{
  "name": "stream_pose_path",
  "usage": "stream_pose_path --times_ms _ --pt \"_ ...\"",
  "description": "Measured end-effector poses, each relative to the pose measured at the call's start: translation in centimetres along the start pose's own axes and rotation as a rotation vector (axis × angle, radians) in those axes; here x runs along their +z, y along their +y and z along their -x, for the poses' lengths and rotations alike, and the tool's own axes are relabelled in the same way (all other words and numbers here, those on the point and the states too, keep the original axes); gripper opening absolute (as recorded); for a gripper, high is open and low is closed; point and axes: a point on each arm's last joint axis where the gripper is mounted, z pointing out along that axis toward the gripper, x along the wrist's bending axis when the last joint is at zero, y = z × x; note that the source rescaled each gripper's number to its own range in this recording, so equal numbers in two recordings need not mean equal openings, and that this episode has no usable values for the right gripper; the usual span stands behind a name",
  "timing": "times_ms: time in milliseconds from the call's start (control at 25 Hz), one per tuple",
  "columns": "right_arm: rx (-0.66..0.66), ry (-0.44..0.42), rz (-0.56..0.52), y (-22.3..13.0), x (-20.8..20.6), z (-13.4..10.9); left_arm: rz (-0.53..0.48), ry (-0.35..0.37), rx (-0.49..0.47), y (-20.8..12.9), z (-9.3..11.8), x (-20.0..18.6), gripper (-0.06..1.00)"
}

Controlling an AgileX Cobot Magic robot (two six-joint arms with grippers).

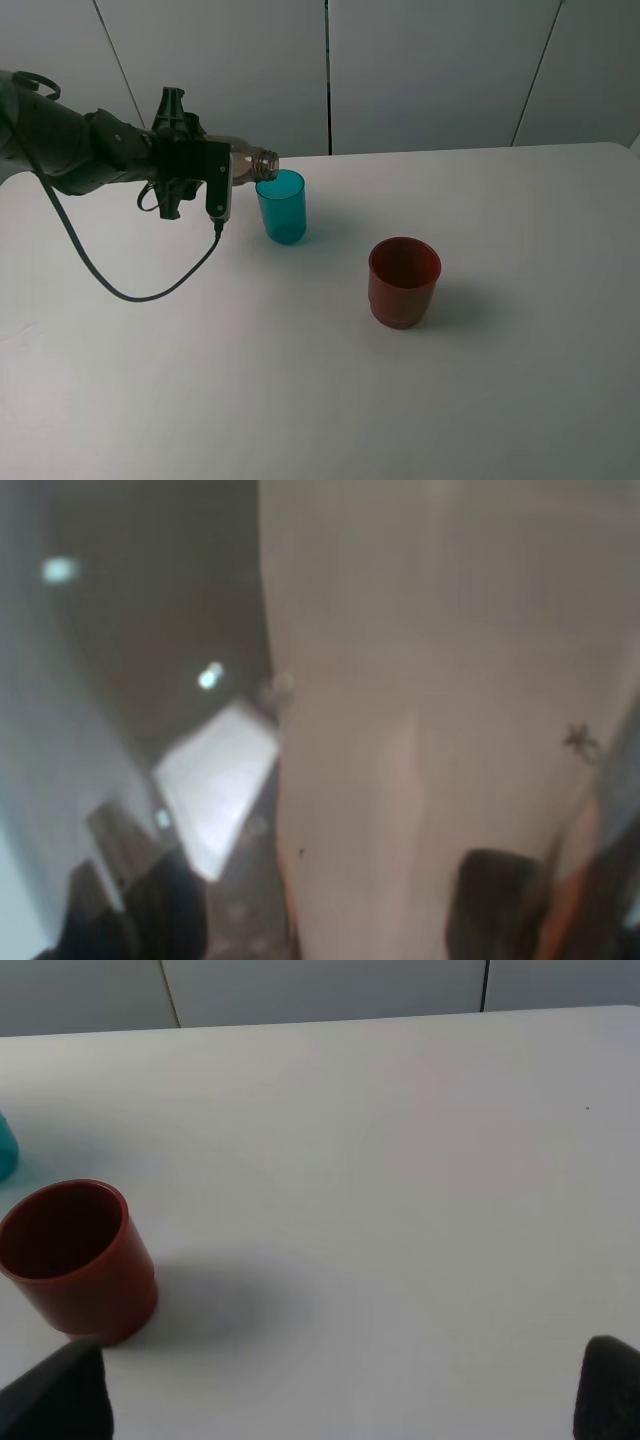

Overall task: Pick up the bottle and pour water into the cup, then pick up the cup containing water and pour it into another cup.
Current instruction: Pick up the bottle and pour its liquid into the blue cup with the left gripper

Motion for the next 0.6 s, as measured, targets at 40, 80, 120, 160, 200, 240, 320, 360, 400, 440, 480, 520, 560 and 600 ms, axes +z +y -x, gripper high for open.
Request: stream_pose_path --times_ms 40,80,120,160,200,240,320,360,400,440,480,520,560,600 --pt "0.0 0.0 0.0 0.0 0.0 0.0 0.0 0.001 0.003 0.0 -0.01 0.0 0.0" --pt "0.0 0.0 0.0 0.0 0.0 0.0 0.002 0.002 0.007 0.02 -0.02 0.0 0.0" --pt "0.0 0.0 0.0 0.0 0.0 0.0 0.002 0.004 0.009 0.01 -0.04 0.0 0.0" --pt "0.0 0.0 0.0 0.0 0.0 0.0 0.002 0.004 0.012 0.02 -0.04 0.0 0.0" --pt "0.0 0.0 0.0 0.0 0.0 0.0 0.004 0.005 0.017 0.04 -0.05 0.0 0.0" --pt "0.0 0.0 0.0 0.0 0.0 0.0 0.006 0.006 0.022 0.05 -0.06 0.0 0.0" --pt "0.0 0.0 0.0 0.0 0.0 0.0 0.008 0.008 0.03 0.08 -0.07 0.0 0.0" --pt "0.0 0.0 0.0 0.0 0.0 0.0 0.008 0.009 0.034 0.01 -0.08 0.01 0.0" --pt "0.0 0.0 0.0 0.0 0.0 0.0 0.008 0.009 0.038 -0.05 -0.1 0.03 0.0" --pt "0.0 0.0 0.0 0.0 0.0 0.0 0.006 0.009 0.037 -0.15 -0.1 0.04 0.0" --pt "0.0 0.0 0.0 0.0 0.0 0.0 0.004 0.009 0.036 -0.24 -0.11 0.06 0.0" --pt "0.0 0.0 0.0 0.0 0.0 0.0 0.005 0.01 0.041 -0.3 -0.12 0.07 0.0" --pt "0.0 0.0 0.0 0.0 0.0 0.0 0.004 0.011 0.043 -0.37 -0.13 0.08 0.0" --pt "0.0 0.0 0.0 0.0 0.0 0.0 0.001 0.011 0.044 -0.51 -0.14 0.11 0.0"
